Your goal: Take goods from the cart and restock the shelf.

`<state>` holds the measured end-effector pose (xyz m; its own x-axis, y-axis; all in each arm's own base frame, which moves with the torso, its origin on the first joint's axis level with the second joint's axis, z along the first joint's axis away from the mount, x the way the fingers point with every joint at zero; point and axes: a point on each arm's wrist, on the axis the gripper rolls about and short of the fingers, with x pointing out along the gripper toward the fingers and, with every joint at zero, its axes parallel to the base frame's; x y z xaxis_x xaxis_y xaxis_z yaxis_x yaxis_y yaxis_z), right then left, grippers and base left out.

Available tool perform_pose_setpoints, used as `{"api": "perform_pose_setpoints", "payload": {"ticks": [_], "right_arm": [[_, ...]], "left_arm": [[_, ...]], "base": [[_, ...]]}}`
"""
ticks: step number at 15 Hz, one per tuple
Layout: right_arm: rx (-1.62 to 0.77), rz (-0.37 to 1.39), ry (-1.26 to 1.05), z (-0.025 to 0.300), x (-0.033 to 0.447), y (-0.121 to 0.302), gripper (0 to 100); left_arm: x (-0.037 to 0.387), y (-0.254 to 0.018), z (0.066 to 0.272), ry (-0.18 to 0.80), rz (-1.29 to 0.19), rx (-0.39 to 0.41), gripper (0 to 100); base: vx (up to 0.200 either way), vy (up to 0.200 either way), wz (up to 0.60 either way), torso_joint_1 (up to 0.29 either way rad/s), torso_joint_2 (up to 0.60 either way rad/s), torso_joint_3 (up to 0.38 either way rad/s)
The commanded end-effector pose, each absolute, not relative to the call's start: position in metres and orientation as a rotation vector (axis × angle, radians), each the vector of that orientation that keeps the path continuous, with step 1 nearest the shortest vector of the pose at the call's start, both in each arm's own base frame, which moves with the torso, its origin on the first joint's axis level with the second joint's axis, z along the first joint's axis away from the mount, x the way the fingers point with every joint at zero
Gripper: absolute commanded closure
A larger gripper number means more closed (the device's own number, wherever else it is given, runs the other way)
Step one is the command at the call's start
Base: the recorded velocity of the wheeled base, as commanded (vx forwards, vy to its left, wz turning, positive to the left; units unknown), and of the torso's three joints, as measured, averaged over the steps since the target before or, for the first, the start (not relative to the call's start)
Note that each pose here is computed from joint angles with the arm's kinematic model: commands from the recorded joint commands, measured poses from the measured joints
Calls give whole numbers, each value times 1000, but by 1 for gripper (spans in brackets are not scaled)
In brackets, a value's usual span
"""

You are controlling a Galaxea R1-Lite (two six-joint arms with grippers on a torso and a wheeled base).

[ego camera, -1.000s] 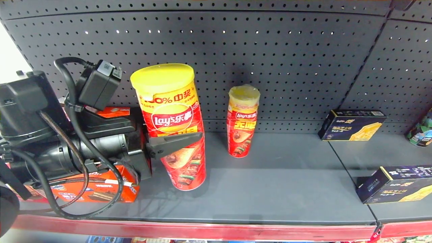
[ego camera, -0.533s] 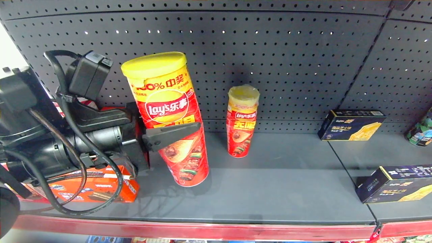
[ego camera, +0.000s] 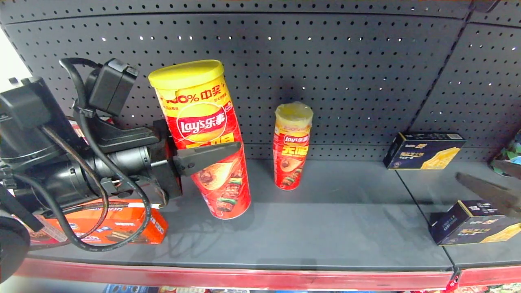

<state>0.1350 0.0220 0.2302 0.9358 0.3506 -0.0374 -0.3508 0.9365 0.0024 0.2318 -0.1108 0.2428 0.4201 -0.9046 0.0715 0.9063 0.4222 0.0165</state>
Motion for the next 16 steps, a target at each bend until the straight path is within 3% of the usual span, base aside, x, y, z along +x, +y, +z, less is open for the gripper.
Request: {"api": "perform_pose_setpoints", "payload": {"ticks": [1,3,7,12,16], "right_arm": [[-58,476,51,215,249,42,0],[-127,660,4,220,283,54,0],[-119,1031,-20,217,296,87,0],[-145,1251,-96,209,330,101,0],[-140,1278,-90,199,352,113,0]], "left_arm": [[235,-109,240,-64,-1127,-28,100],[235,-109,240,-64,-1126,-28,100],[238,-111,239,-59,-1127,-29,100],[241,-111,238,-56,-1126,-29,100],[241,-110,238,-57,-1123,-29,100]], "base": [[0,0,0,0,0,0],[0,0,0,0,0,0],[0,0,0,0,0,0],[0,0,0,0,0,0],[0,0,0,0,0,0]]}}
